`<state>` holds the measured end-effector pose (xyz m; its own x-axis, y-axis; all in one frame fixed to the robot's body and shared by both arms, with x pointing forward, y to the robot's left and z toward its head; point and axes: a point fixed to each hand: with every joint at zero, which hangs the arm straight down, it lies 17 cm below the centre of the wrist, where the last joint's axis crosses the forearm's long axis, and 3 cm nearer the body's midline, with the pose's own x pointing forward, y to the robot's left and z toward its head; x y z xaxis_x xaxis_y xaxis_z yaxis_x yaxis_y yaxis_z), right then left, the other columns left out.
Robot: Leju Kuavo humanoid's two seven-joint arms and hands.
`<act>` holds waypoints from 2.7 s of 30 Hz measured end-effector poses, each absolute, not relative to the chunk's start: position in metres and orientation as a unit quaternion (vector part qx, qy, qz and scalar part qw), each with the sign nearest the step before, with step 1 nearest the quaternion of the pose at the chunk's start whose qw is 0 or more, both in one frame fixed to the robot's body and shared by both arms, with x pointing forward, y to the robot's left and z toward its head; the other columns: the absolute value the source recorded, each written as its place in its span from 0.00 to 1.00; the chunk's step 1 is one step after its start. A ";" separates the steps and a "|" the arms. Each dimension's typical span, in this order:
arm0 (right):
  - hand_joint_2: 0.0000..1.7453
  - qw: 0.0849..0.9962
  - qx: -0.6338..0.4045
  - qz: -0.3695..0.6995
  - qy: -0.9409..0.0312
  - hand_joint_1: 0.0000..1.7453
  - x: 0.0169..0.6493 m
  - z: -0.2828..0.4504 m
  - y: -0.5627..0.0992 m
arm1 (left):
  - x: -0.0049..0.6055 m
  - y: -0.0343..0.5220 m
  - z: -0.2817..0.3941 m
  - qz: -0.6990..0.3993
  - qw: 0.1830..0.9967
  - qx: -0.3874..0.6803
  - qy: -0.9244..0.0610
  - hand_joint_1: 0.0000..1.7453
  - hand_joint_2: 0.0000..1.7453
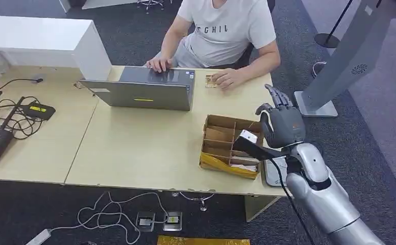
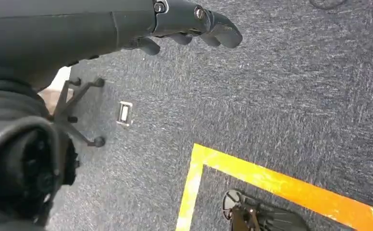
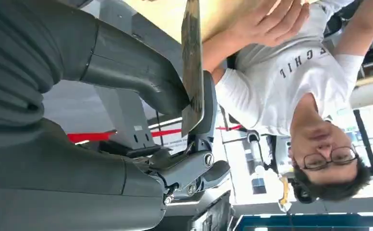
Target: Pass the card to the sensor for recognition and then transmit it.
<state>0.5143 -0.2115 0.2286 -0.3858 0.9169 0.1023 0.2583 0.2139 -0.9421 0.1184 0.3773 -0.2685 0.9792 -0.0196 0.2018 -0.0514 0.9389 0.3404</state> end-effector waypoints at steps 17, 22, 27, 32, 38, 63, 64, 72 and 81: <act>1.00 0.257 -0.443 0.391 -0.764 1.00 0.532 0.342 -0.202 | 0.121 0.375 -0.268 0.007 0.979 0.171 -0.106 0.00 0.00; 1.00 0.256 -0.441 0.390 -0.767 1.00 0.533 0.342 -0.199 | 0.121 0.373 -0.269 0.007 0.980 0.171 -0.106 0.00 0.00; 1.00 0.227 -0.454 0.380 -0.774 1.00 0.547 0.361 -0.192 | 0.125 0.371 -0.268 -0.003 0.980 0.166 -0.112 0.00 0.00; 1.00 0.224 -0.477 0.376 -0.762 1.00 0.575 0.372 -0.194 | 0.135 0.368 -0.267 -0.022 0.979 0.161 -0.120 0.00 0.00; 1.00 0.253 -0.497 0.398 -0.728 1.00 0.610 0.363 -0.199 | 0.142 0.364 -0.265 -0.036 0.978 0.160 -0.126 0.00 0.00; 1.00 0.304 -0.507 0.439 -0.677 0.00 0.632 0.310 -0.214 | 0.142 0.360 -0.266 -0.051 0.979 0.154 -0.127 0.00 0.00; 0.00 0.303 -0.507 0.440 -0.676 0.00 0.632 0.310 -0.214 | 0.142 0.360 -0.266 -0.051 0.979 0.154 -0.127 0.00 0.00; 0.00 0.283 -0.504 0.447 -0.682 0.00 0.629 0.308 -0.209 | 0.142 0.361 -0.266 -0.051 0.978 0.155 -0.127 0.00 0.00; 0.00 0.268 -0.509 0.445 -0.687 0.00 0.626 0.309 -0.204 | 0.142 0.359 -0.266 -0.048 0.979 0.154 -0.127 0.00 0.00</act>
<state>0.6260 -0.2041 0.3093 -0.3393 0.9368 -0.0856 0.4602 0.0860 -0.8836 0.1421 0.3591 -0.2659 0.9633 -0.1335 0.2331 0.0556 0.9481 0.3131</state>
